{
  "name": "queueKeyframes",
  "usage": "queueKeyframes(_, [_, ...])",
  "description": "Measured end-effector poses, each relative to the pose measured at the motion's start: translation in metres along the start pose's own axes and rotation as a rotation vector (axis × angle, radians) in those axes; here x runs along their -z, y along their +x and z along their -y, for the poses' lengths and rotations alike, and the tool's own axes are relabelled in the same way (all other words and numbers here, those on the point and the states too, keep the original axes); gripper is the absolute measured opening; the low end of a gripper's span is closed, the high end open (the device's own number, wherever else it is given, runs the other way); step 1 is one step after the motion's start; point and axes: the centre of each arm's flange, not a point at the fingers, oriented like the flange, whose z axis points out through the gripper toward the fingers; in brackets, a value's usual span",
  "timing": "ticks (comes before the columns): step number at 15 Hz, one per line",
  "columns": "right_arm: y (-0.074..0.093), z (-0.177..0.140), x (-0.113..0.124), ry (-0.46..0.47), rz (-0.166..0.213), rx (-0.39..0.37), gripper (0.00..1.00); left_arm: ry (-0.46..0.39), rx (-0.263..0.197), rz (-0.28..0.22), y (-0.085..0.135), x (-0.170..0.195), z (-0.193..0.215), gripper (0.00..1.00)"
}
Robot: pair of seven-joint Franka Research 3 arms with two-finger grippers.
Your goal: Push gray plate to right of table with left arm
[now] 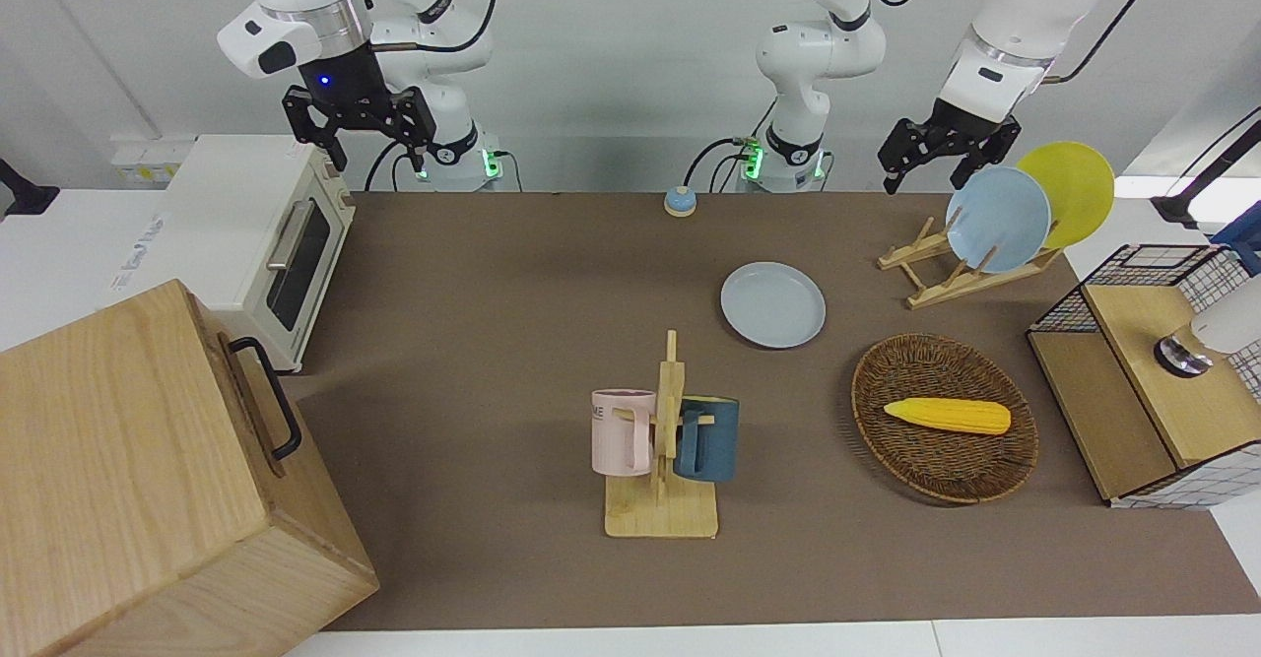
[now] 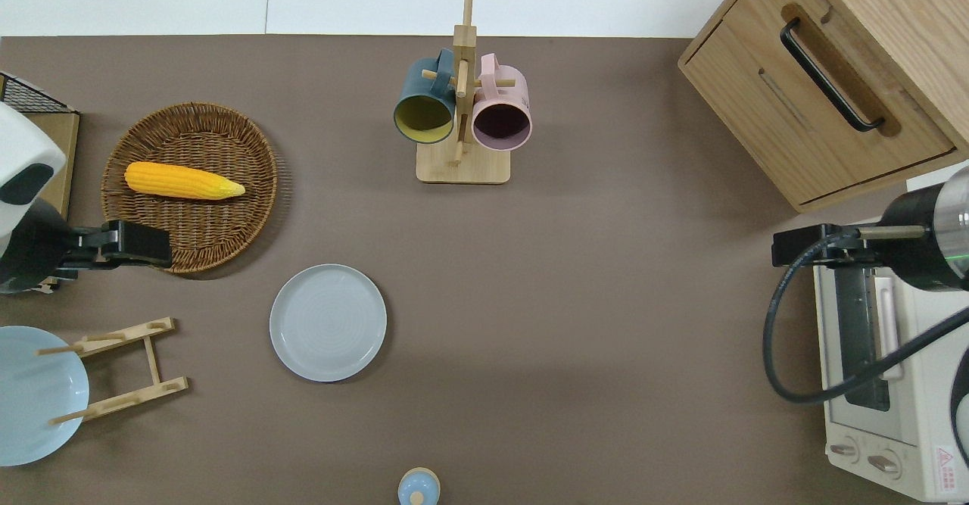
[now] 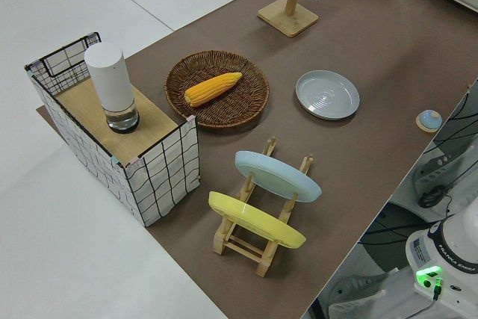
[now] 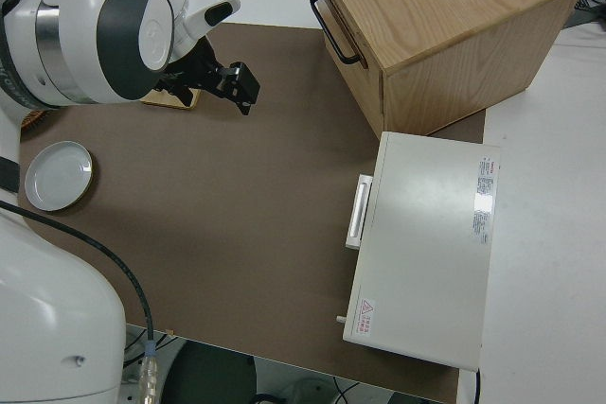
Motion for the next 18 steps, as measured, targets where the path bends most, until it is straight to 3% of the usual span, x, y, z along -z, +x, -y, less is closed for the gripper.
queueKeyframes(18, [0.0, 0.0, 0.0, 0.0, 0.0, 0.0, 1.0, 0.001, -0.014, -0.009, -0.0038, 0.0046, -0.0074, 1.0])
